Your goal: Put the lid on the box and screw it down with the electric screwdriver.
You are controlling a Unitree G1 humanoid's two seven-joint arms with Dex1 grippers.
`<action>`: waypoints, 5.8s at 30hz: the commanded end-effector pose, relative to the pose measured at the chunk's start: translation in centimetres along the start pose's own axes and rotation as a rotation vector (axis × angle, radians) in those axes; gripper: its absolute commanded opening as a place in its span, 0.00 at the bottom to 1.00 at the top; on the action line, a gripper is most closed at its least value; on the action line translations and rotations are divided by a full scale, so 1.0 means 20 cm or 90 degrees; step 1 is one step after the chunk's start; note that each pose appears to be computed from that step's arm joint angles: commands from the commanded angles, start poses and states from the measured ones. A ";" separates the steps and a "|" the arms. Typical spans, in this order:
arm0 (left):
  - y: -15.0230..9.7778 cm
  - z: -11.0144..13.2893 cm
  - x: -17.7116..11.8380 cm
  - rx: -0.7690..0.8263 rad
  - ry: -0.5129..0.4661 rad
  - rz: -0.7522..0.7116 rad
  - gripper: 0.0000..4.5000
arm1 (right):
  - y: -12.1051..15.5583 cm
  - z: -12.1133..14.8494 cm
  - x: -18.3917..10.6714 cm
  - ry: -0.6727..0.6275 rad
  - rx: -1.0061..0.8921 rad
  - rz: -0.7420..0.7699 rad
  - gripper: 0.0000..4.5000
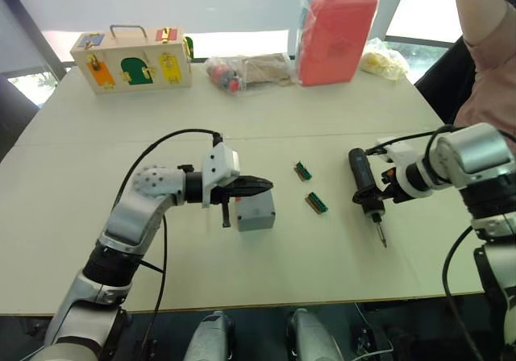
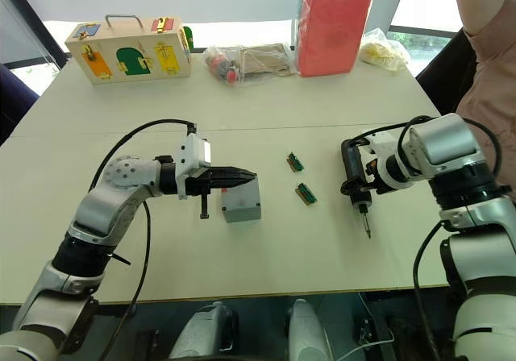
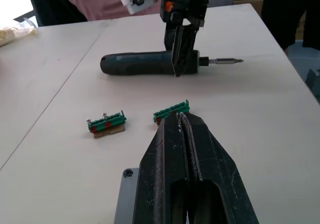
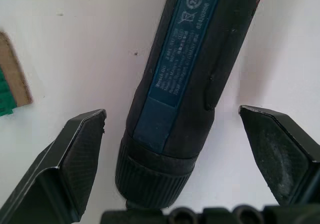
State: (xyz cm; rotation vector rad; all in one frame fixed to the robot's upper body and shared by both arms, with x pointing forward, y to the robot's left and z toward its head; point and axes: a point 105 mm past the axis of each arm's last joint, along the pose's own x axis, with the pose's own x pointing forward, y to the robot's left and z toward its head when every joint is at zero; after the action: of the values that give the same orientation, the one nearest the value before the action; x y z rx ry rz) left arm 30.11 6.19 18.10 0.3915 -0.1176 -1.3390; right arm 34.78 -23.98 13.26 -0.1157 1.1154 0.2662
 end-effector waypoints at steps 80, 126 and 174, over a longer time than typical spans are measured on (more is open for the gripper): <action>0.07 -0.27 -0.07 -0.058 0.126 0.005 0.00 | 0.94 0.30 -0.29 -0.940 -0.306 0.304 0.41; 0.02 -0.33 -0.06 -0.059 0.154 -0.005 0.00 | 0.92 0.05 0.24 -0.593 -0.219 0.254 0.41; 0.03 0.14 -0.14 0.027 0.008 -0.032 0.00 | 0.15 0.11 -0.38 -0.343 -0.077 0.027 0.41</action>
State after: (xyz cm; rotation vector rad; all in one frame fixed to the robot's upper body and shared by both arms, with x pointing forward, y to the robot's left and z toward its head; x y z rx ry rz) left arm 29.67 8.32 19.66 0.4350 -0.0651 -1.3823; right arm 33.06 -21.50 20.77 -0.1045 0.5414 0.3738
